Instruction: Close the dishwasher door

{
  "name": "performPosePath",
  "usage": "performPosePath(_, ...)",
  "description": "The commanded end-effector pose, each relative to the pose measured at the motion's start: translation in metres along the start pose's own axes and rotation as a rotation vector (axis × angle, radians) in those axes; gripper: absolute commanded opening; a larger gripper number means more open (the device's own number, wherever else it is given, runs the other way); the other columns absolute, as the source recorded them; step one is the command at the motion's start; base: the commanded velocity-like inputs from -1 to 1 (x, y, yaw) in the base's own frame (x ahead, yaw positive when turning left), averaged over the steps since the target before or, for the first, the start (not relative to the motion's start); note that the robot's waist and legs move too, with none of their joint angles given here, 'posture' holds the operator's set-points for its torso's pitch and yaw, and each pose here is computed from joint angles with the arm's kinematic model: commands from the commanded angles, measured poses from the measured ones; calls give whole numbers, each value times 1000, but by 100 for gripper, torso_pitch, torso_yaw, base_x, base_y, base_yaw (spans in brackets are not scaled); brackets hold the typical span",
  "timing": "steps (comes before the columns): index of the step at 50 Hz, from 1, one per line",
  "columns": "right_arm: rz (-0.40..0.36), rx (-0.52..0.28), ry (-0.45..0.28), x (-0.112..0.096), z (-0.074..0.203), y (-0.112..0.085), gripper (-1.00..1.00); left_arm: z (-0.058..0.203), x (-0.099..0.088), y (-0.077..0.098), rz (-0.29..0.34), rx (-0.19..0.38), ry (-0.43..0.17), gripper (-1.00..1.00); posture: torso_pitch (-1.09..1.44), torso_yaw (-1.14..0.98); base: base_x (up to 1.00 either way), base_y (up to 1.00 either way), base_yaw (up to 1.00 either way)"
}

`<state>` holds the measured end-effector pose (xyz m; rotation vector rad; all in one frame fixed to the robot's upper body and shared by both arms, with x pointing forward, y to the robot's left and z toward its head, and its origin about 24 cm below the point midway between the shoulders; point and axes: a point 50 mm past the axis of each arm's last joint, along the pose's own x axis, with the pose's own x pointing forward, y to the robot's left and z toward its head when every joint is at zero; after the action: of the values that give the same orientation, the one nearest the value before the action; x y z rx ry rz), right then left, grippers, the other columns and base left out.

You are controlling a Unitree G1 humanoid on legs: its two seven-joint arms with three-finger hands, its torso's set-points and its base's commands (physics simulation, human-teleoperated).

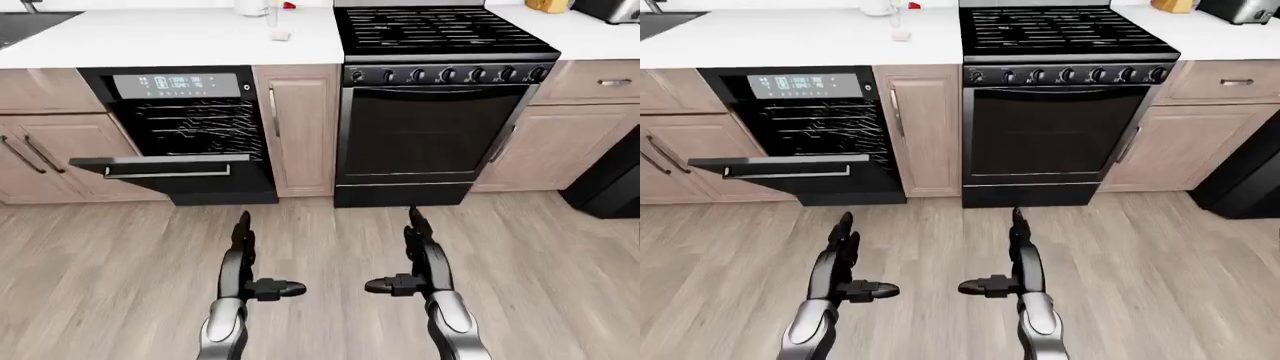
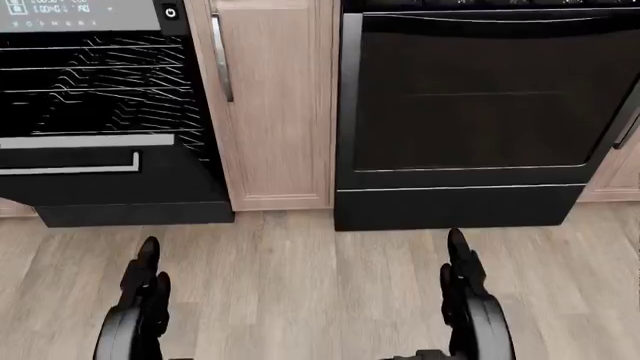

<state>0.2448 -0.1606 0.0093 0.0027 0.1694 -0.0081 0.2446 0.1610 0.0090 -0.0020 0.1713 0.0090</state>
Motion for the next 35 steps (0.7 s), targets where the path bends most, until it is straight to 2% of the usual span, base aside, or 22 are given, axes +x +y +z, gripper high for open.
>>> performPosePath(1, -74, -55, -142, 7, 28, -5, 100, 35, 2, -2, -35, -21, -162, 100, 0, 0, 0, 0, 0)
performPosePath(5, -63, -35, -142, 4, 28, -4, 100, 34, 1, -3, -37, -16, -165, 100, 0, 0, 0, 0, 0)
performPosePath(8, -70, -64, -144, 2, 29, -4, 100, 34, 1, -3, -33, -10, -169, 100, 0, 0, 0, 0, 0)
performPosePath(18, -74, -78, -139, 1, 30, -4, 100, 36, 1, -2, -7, 2, -183, 100, 0, 0, 0, 0, 0)
performPosePath(19, -94, -55, -151, -1, 31, -6, 100, 36, 1, -2, -1, 6, -184, 100, 0, 0, 0, 0, 0)
performPosePath(20, -110, -82, -164, -4, 34, -7, 100, 35, 1, -1, 3, 7, -185, 100, 0, 0, 0, 0, 0)
performPosePath(21, -95, -113, -175, -7, 36, -5, 100, 36, 1, 0, 7, 8, -187, 100, 0, 0, 0, 0, 0)
performPosePath(24, -82, -76, -177, -7, 36, -3, 100, 36, 1, -1, 8, 9, -191, 100, 0, 0, 0, 0, 0)
performPosePath(35, -65, -93, -165, -4, 34, -1, 100, 37, -1, -1, 7, 16, -204, 100, 0, 0, 0, 0, 16)
